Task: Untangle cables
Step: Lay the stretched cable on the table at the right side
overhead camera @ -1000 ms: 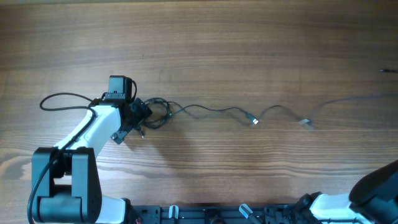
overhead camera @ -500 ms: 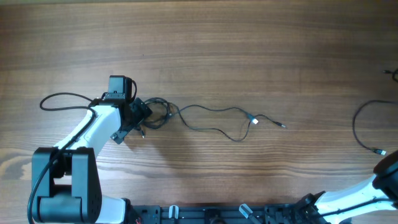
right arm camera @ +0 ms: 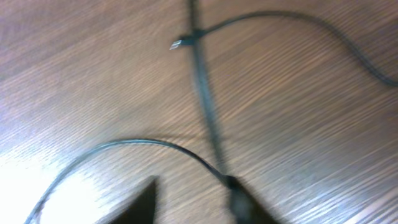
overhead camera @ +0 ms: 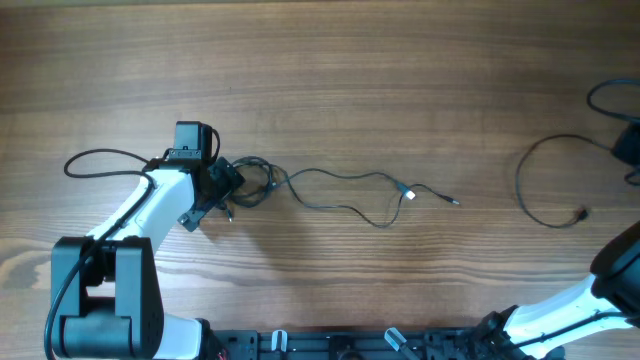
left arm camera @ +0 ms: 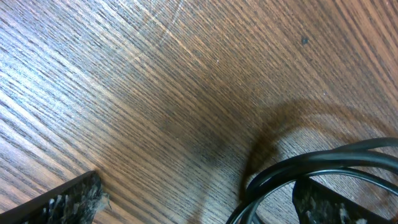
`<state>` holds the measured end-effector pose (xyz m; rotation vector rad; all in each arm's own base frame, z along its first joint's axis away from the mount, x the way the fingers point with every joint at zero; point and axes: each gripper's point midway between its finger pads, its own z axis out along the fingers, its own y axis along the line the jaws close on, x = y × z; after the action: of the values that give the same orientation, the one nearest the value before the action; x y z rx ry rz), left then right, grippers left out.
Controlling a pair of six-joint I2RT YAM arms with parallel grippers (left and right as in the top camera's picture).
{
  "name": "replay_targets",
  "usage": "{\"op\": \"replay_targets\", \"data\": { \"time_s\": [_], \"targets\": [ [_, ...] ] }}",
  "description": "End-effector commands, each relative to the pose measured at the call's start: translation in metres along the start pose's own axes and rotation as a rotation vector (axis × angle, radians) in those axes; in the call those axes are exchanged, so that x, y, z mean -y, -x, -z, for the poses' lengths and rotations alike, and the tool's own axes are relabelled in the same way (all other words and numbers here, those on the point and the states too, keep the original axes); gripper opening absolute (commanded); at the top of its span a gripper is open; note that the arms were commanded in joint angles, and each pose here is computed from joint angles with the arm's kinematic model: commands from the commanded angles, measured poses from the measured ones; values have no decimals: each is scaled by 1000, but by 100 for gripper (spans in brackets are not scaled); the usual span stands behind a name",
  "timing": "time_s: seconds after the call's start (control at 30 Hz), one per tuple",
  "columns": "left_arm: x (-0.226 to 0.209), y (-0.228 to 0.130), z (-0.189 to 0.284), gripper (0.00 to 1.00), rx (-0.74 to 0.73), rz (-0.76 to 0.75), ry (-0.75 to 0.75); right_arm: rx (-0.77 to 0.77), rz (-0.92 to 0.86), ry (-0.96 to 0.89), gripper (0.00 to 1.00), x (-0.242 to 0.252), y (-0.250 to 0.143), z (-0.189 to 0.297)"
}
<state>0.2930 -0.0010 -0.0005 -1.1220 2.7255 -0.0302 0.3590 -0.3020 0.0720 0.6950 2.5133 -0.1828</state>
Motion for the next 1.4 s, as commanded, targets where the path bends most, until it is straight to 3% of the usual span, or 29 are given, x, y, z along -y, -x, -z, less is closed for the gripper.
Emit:
{"op": "replay_targets", "data": {
  "time_s": [0.0, 0.23, 0.27, 0.3, 0.47, 0.63, 0.83, 0.93, 1.0, 1.03, 1.07, 1.1, 1.27, 1.37],
  "targets": [
    [-1, -8, -7, 100, -40, 20, -8, -36, 14, 33, 4, -15, -7, -4],
    [-2, -8, -7, 100, -40, 20, -7, -71, -84, 39, 5, -19, -15, -3],
    [-2, -8, -7, 100, -40, 20, -7, -68, -100, 38, 47, -19, -14, -3],
    [-2, -8, -7, 100, -40, 20, -7, -62, -113, 37, 100, -19, -13, -3],
    [-1, -8, -7, 100, -39, 20, -8, -3, -129, -74, 100, 1, -1, -6],
    [4, -4, -7, 100, -20, 22, -28, 101, -137, -60, 100, 0, 11, -26],
    [6, -1, -7, 100, -12, 23, -38, 107, -157, -53, 91, -2, -2, -79],
    [6, -1, -7, 100, -12, 23, -38, 94, -187, -43, 74, -4, -11, -95],
    [6, -1, -7, 100, -12, 23, -38, 105, -200, -8, 56, -11, -9, -100],
    [6, -1, -7, 100, -11, 23, -38, 122, -197, 17, 40, -14, -4, -99],
    [6, -1, -7, 100, -12, 23, -38, 141, -193, 46, 17, -19, 1, -97],
    [6, -1, -7, 100, -12, 23, -38, 160, -188, 82, 5, -25, 8, -93],
    [6, -1, -7, 100, -12, 23, -38, 307, -156, 150, 4, -36, 60, -31],
    [6, -1, -7, 100, -12, 23, -38, 502, -88, 129, 5, -33, 110, 55]
  ]
}}
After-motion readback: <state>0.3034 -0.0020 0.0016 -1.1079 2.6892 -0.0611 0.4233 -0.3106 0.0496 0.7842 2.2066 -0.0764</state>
